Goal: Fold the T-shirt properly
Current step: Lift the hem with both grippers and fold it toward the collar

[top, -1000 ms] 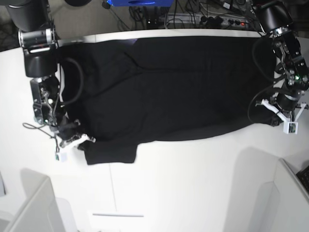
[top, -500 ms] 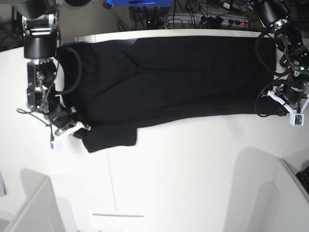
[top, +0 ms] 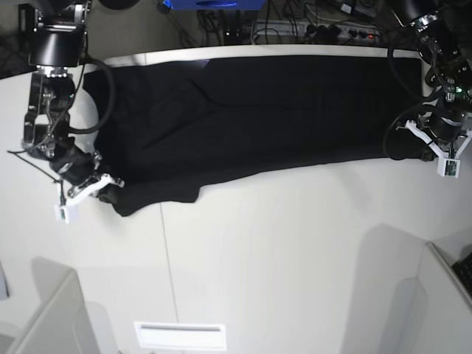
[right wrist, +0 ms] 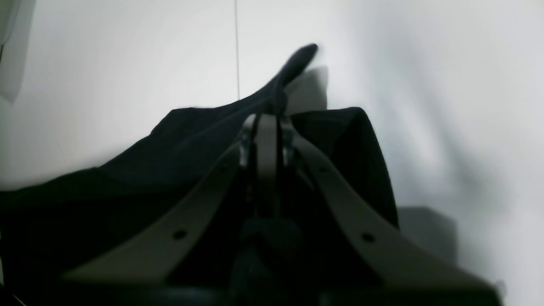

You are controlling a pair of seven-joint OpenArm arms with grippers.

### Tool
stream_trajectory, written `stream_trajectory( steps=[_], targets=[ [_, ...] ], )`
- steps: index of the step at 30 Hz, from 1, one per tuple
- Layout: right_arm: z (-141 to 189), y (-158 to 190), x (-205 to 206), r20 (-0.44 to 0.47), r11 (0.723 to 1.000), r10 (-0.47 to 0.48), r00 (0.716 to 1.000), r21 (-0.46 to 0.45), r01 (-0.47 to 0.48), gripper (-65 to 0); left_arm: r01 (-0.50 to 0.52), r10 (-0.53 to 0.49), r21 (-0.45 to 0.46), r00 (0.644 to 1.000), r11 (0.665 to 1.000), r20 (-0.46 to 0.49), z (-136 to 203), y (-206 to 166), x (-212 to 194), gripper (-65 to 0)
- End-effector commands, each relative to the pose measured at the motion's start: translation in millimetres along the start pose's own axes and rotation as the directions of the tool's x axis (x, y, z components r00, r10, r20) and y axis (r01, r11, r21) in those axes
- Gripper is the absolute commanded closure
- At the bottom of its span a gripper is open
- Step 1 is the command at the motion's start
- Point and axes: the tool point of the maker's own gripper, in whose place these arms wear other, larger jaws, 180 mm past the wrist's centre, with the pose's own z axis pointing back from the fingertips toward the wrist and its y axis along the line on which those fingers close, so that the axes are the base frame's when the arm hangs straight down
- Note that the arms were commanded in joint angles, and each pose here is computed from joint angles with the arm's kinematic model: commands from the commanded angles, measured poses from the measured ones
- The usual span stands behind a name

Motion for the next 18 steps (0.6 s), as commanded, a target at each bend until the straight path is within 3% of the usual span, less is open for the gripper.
stream_trajectory(
  steps=[1,7,18],
  targets=[
    [6.3,1.0,14.5,0.042,1.000,0.010,0.999,0.004,-0.010,0.0,0.016,-0.017,0.012,0.999,1.000,0.037,5.2,4.1,10.9,0.0],
    [23.0,-4.0,4.2,0.037,0.999,-0.032,0.999,-0.012,0.033,0.0,0.032,-0.032,0.010,0.999,0.999,0.024,11.1,0.1,3.9,0.0],
    [42.9,5.2,-15.7,0.009,1.000,0.015,1.000,-0.013,-0.014,0.0,0.058,-0.058,0.003,0.998,0.998,-0.008,19.5,-4.0,-10.6,0.0]
  ],
)
